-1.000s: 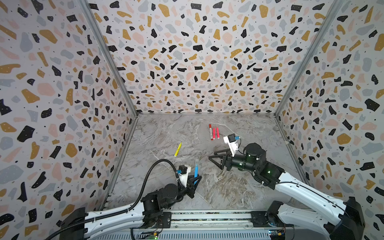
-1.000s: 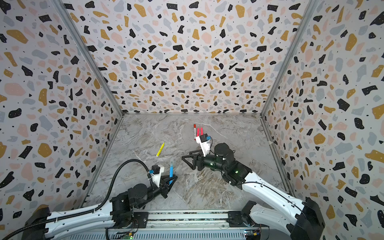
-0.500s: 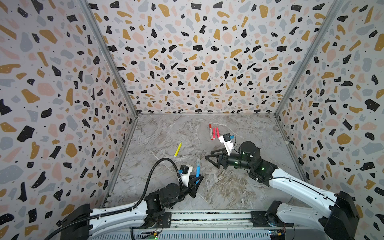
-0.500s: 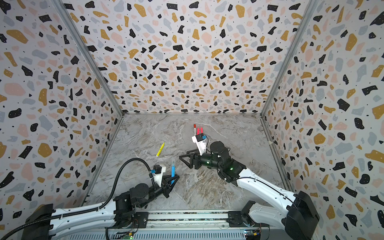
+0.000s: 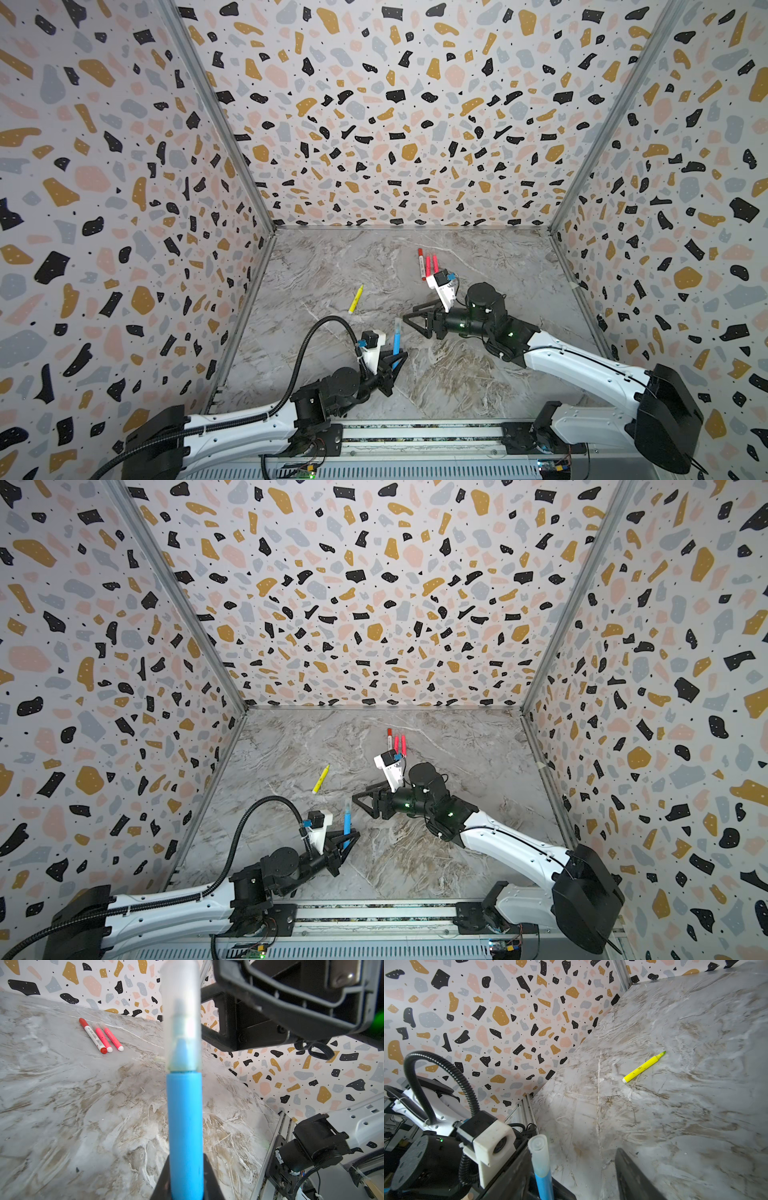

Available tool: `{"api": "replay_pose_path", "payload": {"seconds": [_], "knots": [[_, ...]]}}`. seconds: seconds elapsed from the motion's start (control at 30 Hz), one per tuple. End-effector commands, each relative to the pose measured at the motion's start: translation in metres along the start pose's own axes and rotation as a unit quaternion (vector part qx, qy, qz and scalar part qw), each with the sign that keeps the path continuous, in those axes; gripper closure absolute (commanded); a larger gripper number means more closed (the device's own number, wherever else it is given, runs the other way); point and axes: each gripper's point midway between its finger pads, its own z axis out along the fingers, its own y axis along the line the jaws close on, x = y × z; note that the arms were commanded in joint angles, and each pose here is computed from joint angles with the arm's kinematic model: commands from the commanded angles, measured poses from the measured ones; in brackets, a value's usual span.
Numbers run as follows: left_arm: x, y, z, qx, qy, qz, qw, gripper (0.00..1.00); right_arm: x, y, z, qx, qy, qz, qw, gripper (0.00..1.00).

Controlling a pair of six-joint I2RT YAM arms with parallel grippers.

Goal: Insert the pens into the pen caps

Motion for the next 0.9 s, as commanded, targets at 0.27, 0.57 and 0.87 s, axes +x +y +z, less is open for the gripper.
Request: {"api": "replay_pose_path", "payload": {"seconds": [0.27, 0.57, 0.87], "knots": [[-0.012, -0.005, -0.003, 0.016, -0.032, -0.013, 0.999, 1.00, -0.023, 0.038, 0.021, -0.050, -0.022, -0.018, 0.998, 0.39], [-0.014, -0.006, -0.003, 0.018, -0.034, -0.013, 0.999, 1.00, -0.024, 0.037, 0.035, -0.055, -0.018, -0.016, 0.998, 0.45], [-0.015, -0.006, -0.003, 0.019, -0.038, -0.019, 0.999, 1.00, -0.021, 0.040, 0.042, -0.065, -0.013, -0.009, 0.998, 0.58]]}}
